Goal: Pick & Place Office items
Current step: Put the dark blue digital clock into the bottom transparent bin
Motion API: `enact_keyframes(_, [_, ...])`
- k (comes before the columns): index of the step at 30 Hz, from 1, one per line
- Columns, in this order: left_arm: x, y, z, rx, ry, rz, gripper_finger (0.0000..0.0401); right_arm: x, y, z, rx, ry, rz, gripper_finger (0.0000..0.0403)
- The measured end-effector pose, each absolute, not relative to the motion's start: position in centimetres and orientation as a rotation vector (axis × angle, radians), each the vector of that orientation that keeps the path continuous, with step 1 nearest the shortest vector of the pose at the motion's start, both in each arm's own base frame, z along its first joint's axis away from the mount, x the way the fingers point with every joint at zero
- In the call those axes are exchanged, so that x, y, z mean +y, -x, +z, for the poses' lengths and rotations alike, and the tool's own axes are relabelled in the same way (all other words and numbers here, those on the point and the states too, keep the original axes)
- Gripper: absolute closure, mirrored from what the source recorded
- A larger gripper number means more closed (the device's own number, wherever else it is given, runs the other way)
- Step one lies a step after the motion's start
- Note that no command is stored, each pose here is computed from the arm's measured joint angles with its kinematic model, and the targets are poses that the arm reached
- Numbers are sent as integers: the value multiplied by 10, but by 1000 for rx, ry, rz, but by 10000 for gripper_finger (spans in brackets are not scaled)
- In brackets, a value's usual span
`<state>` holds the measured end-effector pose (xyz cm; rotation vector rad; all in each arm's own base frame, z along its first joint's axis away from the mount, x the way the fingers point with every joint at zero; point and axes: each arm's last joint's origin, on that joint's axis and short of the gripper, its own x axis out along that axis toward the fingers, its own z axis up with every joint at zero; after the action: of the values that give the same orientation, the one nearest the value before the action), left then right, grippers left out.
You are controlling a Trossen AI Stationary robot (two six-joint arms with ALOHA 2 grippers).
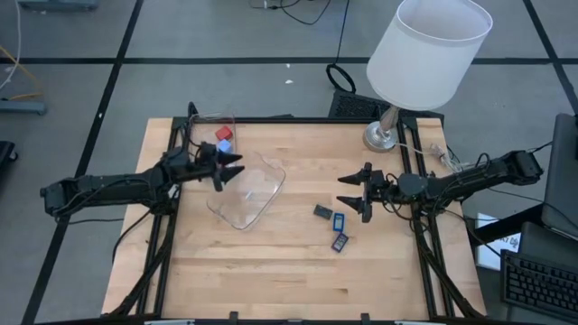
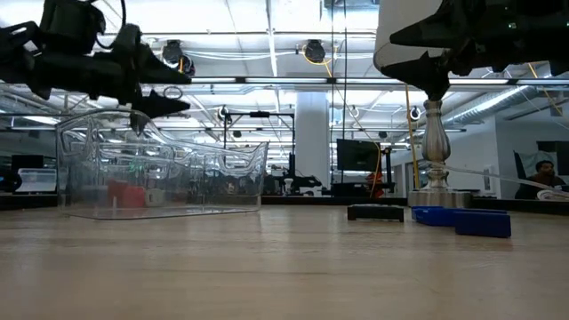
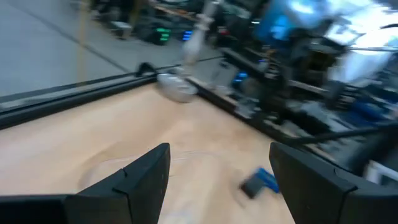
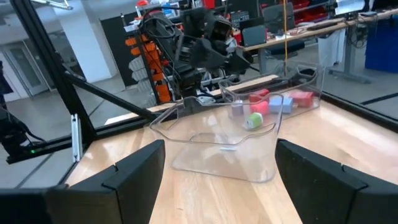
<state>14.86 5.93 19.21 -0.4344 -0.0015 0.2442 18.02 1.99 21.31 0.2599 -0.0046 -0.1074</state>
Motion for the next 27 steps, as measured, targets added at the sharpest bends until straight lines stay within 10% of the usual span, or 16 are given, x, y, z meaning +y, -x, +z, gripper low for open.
enact_keyframes(16, [50, -152, 198, -39, 335, 144, 123, 16, -181, 214, -19, -274, -116, 110])
enact_keyframes(27, [50, -152, 198, -38, 330, 144, 123, 74, -203, 189, 63, -91, 294, 110])
